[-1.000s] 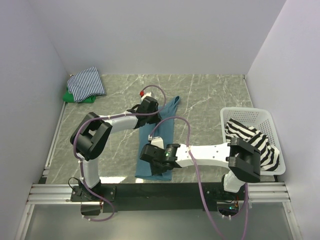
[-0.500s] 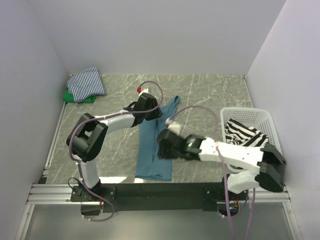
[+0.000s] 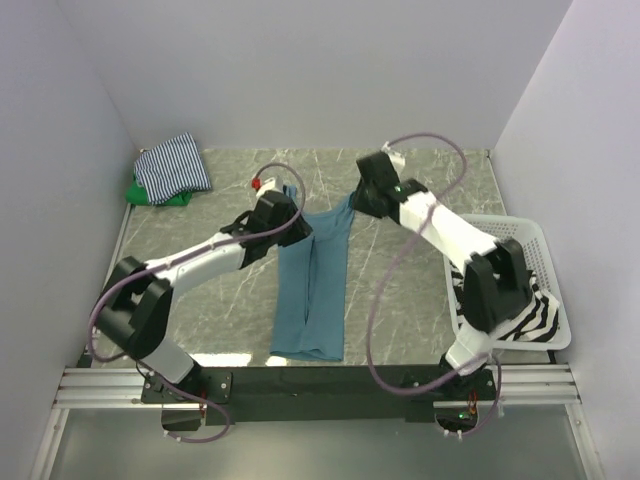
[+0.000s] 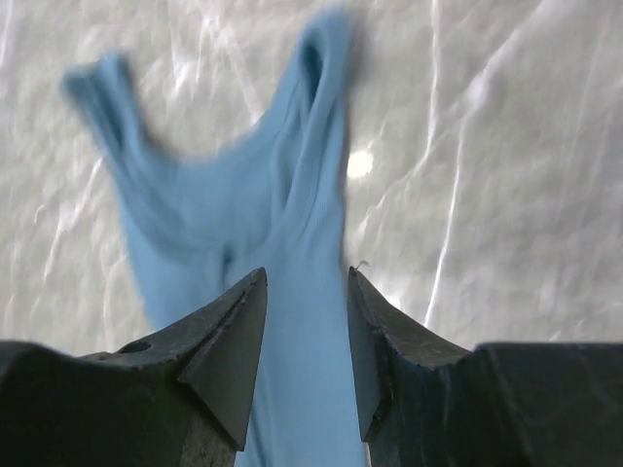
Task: Fold and stack the tank tops
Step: Fold the tank top
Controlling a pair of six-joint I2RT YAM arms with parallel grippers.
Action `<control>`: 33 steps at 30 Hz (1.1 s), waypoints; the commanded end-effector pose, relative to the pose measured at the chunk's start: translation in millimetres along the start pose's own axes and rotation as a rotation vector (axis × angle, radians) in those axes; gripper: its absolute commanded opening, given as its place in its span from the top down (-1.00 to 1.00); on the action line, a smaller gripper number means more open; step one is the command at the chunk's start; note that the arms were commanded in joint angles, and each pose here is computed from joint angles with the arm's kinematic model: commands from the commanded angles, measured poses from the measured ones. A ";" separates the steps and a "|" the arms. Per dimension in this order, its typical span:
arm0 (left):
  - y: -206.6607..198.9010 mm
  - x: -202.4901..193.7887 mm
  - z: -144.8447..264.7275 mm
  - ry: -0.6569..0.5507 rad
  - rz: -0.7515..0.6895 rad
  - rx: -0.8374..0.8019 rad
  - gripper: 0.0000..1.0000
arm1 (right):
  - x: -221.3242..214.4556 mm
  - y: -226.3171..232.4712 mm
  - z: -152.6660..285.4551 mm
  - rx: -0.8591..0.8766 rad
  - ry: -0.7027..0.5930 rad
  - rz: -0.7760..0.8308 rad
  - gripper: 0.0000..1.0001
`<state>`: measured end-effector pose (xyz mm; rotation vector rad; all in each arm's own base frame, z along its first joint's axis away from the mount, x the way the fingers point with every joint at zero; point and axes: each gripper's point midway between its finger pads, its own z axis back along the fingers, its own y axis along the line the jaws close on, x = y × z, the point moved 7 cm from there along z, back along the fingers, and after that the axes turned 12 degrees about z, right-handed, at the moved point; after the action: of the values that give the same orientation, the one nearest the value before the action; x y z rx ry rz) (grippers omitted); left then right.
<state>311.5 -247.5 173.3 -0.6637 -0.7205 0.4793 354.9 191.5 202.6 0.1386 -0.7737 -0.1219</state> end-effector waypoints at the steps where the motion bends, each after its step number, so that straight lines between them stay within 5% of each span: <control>1: 9.8 -25.2 23.3 0.025 0.000 0.059 0.29 | 37.6 1.7 -31.8 -0.034 -0.027 0.059 0.07; 12: 35.3 -115.4 32.7 0.219 -0.049 0.081 0.97 | 63.7 10.7 -114.4 -0.133 0.045 0.115 0.07; 25: 24.1 -167.7 31.4 0.352 -0.141 0.048 0.99 | 54.1 -0.5 -131.2 -0.243 0.070 0.148 0.10; 33: 24.8 -176.4 31.2 0.378 -0.144 0.045 0.99 | 49.1 2.0 -143.8 -0.229 0.079 0.150 0.34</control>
<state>165.3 -309.0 83.3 -0.5667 -0.3897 0.2284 481.3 195.6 135.6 -0.1167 -0.6622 -0.0631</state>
